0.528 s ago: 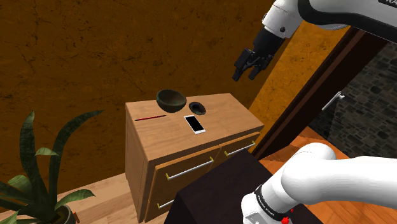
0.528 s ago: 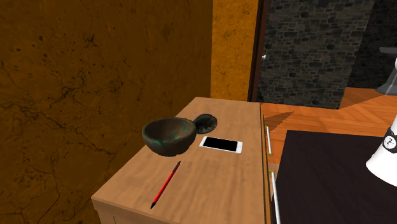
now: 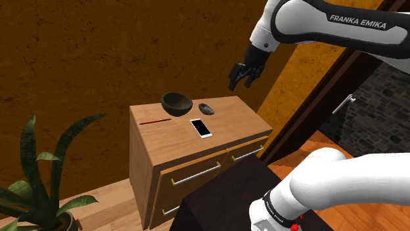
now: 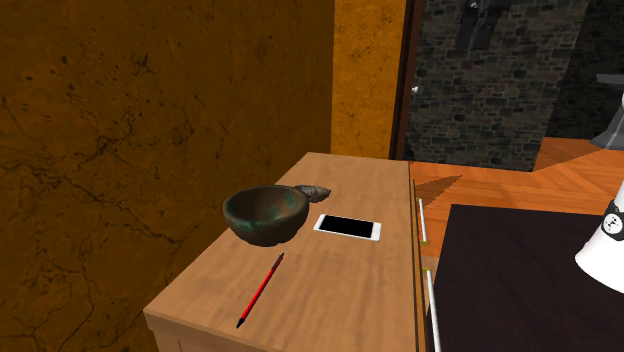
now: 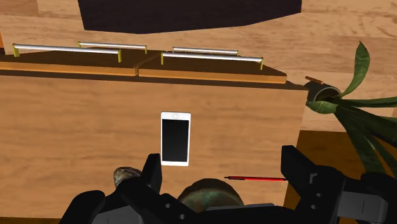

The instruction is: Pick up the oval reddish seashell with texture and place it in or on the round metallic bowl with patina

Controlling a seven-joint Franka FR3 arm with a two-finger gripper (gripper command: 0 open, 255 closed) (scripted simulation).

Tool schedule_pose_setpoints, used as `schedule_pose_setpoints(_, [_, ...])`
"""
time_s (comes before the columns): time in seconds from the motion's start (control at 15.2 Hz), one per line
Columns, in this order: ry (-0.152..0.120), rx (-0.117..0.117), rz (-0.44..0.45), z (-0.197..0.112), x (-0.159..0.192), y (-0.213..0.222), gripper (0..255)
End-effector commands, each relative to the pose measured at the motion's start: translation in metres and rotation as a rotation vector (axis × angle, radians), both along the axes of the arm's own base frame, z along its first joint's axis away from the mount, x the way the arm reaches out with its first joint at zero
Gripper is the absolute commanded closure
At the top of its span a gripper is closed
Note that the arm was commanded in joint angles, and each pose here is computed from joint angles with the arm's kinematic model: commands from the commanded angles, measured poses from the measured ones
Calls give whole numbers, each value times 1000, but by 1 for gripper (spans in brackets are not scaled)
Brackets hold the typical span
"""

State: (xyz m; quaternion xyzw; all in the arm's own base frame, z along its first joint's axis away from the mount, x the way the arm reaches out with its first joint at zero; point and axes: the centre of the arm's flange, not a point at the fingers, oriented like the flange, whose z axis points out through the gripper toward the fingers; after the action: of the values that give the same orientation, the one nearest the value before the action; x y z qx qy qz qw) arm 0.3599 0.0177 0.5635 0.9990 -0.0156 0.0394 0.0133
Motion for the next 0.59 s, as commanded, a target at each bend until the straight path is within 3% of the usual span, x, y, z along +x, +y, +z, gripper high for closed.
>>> schedule_pose_setpoints(0.0, [14,-17,5,-20,19,-6,0])
schedule_pose_setpoints(0.53, [75,-83,21,-99,87,-35,0])
